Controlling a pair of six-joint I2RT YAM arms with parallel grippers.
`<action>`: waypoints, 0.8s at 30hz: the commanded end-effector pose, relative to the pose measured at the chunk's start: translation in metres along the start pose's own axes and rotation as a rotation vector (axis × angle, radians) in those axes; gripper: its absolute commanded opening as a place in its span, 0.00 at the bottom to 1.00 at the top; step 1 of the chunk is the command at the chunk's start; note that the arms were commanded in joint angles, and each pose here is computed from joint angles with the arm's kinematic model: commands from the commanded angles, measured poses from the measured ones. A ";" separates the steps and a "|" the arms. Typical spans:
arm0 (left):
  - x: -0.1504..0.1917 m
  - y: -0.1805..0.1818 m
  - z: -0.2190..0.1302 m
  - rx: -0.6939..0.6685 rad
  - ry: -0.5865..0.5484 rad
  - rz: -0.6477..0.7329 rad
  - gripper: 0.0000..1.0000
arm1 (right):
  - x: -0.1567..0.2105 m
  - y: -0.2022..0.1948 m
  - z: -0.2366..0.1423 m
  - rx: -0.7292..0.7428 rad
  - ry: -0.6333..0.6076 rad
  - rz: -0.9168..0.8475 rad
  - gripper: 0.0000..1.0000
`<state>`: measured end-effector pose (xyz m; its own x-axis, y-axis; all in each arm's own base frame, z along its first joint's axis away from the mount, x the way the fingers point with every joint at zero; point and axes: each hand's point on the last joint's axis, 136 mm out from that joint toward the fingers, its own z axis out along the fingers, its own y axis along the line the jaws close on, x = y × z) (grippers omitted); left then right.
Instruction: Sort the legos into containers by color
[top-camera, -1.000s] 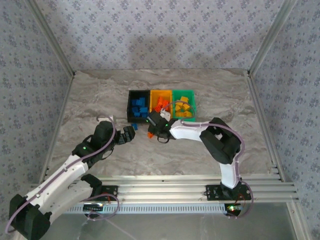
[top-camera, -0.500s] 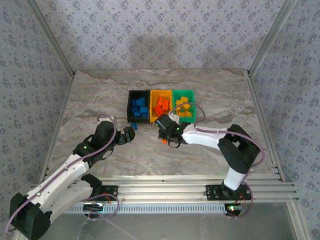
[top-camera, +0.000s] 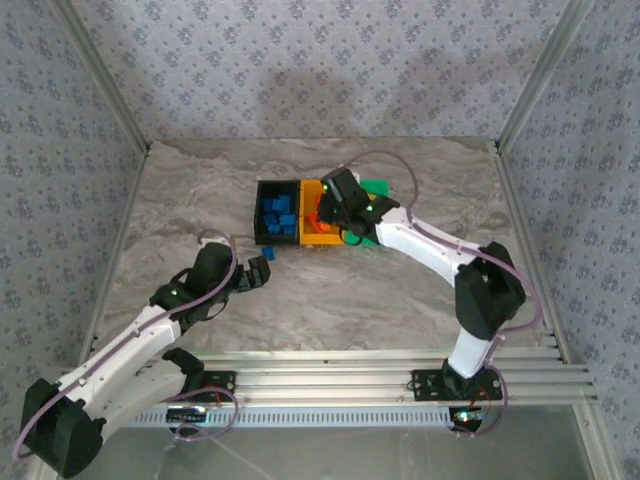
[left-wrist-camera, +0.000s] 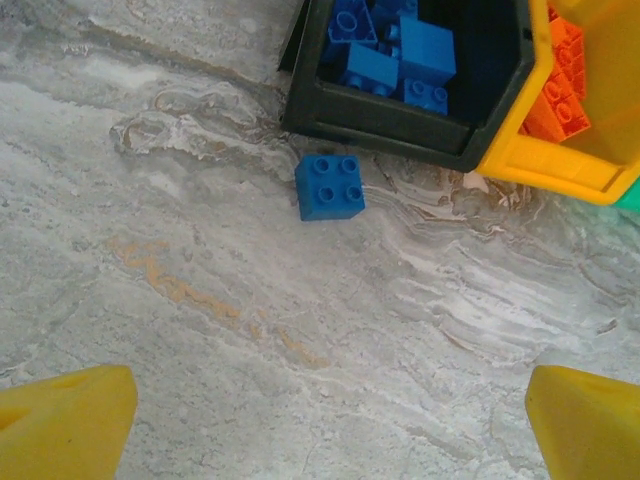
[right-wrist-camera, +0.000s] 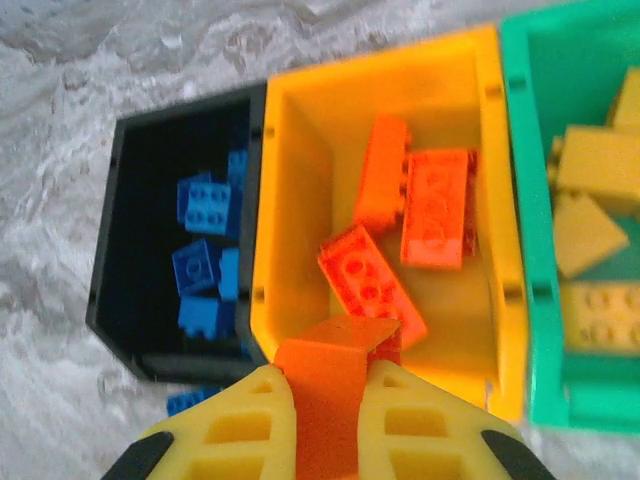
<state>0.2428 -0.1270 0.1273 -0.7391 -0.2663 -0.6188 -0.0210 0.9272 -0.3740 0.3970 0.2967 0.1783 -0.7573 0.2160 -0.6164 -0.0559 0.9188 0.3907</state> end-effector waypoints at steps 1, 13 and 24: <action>0.006 0.004 0.003 -0.018 0.018 0.014 1.00 | -0.003 -0.004 0.030 0.047 0.047 -0.081 0.10; 0.004 0.005 -0.005 -0.015 0.009 0.002 1.00 | -0.053 0.009 0.067 0.044 -0.025 -0.116 0.50; -0.017 0.014 -0.034 -0.059 -0.089 -0.007 1.00 | 0.007 0.060 0.006 -0.107 -0.062 -0.205 0.70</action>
<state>0.2343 -0.1156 0.1313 -0.7291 -0.2700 -0.6289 -0.0385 0.9337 -0.3561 0.4384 0.3439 0.1863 -0.6968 0.0720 -0.7137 -0.2149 0.9283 0.3035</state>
